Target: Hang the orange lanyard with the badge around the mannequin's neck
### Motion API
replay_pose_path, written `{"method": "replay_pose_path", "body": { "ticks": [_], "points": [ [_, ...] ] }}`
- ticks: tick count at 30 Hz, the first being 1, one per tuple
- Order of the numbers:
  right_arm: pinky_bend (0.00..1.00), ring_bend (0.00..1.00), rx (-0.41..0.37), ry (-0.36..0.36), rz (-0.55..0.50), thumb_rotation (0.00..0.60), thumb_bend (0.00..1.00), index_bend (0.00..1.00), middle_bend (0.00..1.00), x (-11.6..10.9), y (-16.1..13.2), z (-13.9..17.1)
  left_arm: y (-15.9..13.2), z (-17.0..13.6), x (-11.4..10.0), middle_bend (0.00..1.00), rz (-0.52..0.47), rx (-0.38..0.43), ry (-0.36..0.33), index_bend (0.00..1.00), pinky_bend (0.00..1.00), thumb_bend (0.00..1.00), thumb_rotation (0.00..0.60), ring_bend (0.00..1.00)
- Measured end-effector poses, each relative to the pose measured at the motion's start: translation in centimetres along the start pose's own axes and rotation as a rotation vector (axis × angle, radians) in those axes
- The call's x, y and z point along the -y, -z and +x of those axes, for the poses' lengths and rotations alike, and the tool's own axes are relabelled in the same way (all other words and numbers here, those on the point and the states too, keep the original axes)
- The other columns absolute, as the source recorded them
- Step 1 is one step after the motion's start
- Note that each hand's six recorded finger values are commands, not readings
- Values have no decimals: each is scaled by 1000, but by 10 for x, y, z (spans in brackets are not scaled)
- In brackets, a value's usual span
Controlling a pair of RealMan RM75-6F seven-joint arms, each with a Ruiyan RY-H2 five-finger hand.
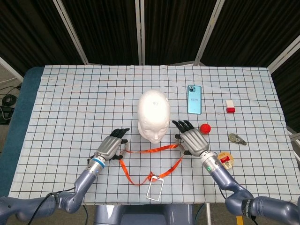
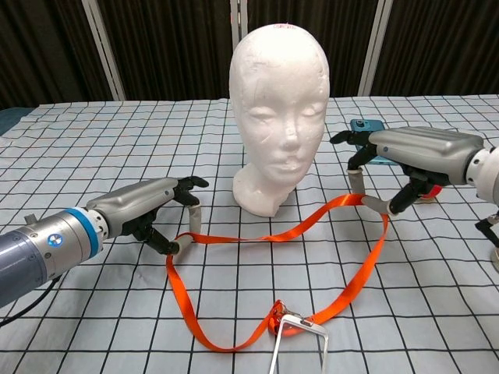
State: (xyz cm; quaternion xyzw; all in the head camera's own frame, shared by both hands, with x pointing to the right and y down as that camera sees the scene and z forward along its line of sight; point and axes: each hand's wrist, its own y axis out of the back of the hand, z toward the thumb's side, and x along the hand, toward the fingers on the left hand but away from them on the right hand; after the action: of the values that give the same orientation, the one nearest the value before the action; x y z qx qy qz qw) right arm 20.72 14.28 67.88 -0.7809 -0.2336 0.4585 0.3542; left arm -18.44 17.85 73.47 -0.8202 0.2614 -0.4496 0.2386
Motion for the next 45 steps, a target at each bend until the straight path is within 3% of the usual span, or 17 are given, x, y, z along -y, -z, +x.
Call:
{"method": "replay_pose_path", "body": {
  "ticks": [6,13,26,37,45],
  "points": [
    [0,0,-92,51,77,600,460,752,35,-10,-8,12,-3,-15,-15,0,10,66,-77,671,0,518,600,0],
    [0,0,-225,185,166,600,460,753,40,-35,-20,37,-9,-44,-49,0,-19,204,-220,673,0,517,600,0],
    [0,0,-266,350,94,600,460,754,44,-87,-38,47,-39,-53,-94,0,-92,302,-369,703,0,518,600,0],
    [0,0,-183,424,11,600,460,754,41,-129,-34,32,-49,-37,-139,0,-142,224,-409,699,0,519,600,0],
    [0,0,-92,436,-103,600,460,755,46,-155,-26,15,-43,-18,-166,0,-177,97,-372,708,0,520,600,0]
  ]
}}
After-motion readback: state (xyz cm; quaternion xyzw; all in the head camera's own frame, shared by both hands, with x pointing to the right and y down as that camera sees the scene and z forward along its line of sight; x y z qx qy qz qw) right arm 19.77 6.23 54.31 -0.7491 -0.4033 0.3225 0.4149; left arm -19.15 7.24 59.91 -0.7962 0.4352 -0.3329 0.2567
